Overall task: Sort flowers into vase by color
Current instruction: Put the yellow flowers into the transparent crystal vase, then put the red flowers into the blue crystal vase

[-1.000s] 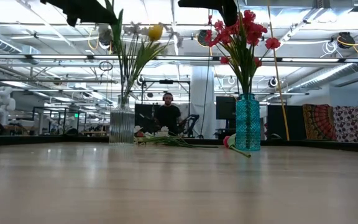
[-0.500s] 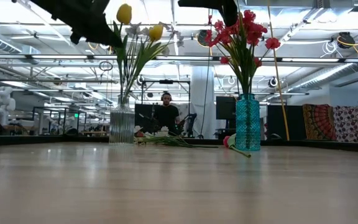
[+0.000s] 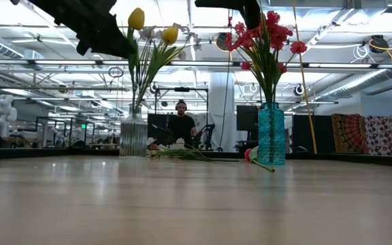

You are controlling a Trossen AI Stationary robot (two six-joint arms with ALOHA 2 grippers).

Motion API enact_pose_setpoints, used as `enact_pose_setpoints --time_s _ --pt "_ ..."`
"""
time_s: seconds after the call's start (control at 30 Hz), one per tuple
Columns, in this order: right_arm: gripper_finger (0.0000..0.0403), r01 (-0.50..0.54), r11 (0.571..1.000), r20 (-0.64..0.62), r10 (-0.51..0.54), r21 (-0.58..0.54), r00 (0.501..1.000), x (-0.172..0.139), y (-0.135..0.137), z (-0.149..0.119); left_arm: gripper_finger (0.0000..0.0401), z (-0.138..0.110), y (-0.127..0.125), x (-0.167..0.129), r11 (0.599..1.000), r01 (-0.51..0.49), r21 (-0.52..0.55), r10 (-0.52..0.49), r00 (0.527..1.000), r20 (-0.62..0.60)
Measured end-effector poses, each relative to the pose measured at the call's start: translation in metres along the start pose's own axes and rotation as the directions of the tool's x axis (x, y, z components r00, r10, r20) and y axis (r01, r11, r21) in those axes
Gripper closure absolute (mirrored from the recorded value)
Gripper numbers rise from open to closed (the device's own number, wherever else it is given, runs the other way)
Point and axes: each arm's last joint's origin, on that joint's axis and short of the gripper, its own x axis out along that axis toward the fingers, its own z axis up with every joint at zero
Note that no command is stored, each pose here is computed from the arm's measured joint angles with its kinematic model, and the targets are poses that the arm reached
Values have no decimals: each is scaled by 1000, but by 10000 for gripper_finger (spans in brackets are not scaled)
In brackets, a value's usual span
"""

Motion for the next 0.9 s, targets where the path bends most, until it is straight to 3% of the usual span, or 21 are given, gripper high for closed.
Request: enact_pose_setpoints --time_s 0.13,0.4,0.63,0.9 --pt "298 0 1000 0 0 0 1000 0 0 0 253 1 0 -3 999 38 -8 -38 999 3" --pt "298 19 1000 -40 -18 3 999 13 1 -13 250 11 11 -26 993 107 -56 -103 991 81" --pt "298 61 997 -118 -55 46 991 39 0 -43 250 13 25 -50 986 149 -76 -139 983 121" --pt "307 134 985 -211 -109 106 971 65 -3 -80 250 2 37 -65 987 155 -43 -153 987 44"
